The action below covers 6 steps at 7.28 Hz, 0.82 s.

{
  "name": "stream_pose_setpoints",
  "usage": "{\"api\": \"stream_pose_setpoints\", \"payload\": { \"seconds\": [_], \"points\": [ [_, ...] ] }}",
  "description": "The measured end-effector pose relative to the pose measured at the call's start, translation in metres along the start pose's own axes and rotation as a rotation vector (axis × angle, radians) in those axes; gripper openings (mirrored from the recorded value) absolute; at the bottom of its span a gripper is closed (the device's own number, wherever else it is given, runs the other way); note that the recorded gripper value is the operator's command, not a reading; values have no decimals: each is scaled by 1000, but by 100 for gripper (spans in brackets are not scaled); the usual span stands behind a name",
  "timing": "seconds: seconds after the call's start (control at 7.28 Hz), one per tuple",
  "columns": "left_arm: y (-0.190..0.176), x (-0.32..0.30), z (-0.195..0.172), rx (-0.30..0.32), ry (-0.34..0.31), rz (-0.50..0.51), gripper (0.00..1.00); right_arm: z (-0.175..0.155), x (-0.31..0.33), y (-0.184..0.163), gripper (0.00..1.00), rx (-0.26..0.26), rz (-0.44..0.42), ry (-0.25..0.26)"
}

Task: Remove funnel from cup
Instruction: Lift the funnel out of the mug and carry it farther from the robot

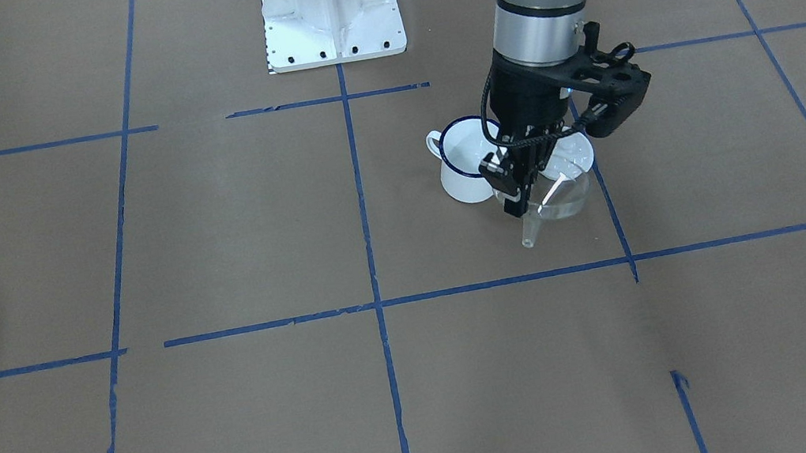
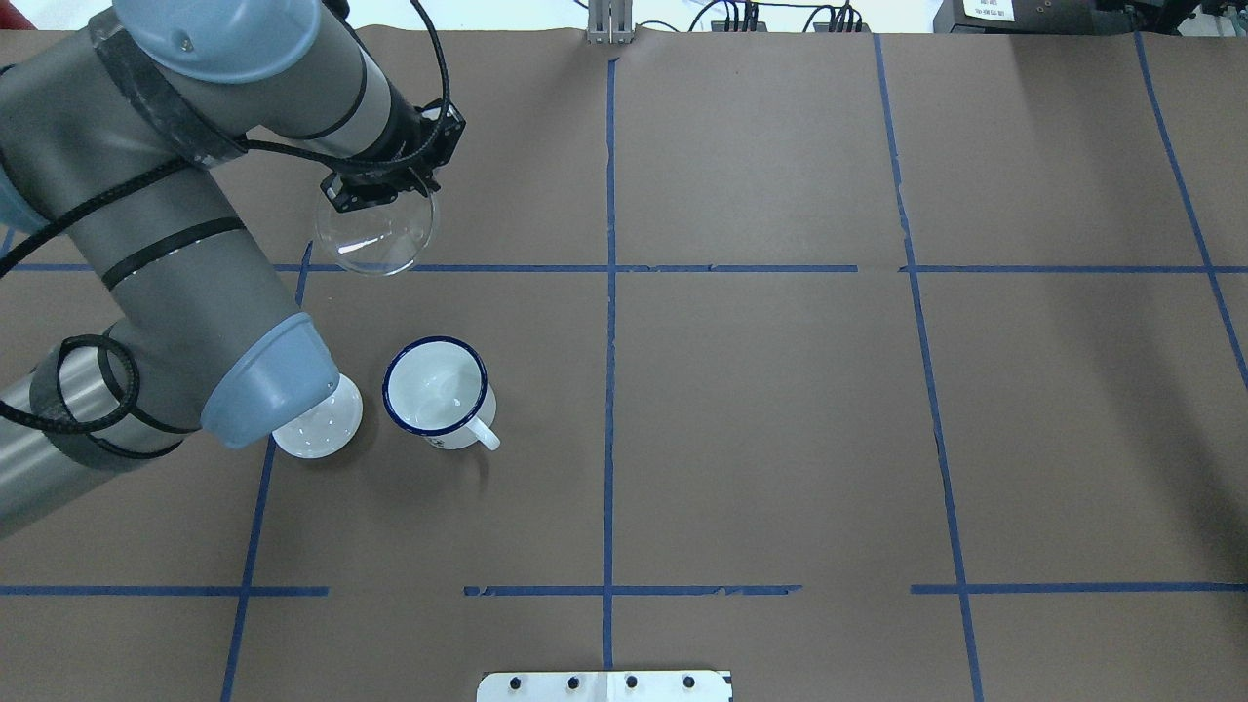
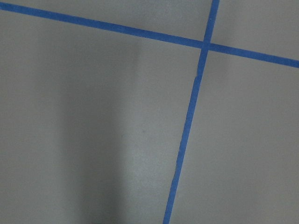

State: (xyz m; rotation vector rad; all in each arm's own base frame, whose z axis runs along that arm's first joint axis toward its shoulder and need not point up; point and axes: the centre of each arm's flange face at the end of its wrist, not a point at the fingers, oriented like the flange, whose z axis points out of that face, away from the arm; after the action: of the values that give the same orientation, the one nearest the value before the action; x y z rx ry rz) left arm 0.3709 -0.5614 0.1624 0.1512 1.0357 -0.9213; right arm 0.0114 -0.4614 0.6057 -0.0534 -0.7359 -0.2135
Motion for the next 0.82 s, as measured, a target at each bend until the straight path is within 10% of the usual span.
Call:
{"api": "stream_pose_setpoints", "payload": {
  "seconds": [0.82],
  "points": [
    [-59,-47,172,289,271,-326,0,0,0,0,100,0,0,0]
  ]
}}
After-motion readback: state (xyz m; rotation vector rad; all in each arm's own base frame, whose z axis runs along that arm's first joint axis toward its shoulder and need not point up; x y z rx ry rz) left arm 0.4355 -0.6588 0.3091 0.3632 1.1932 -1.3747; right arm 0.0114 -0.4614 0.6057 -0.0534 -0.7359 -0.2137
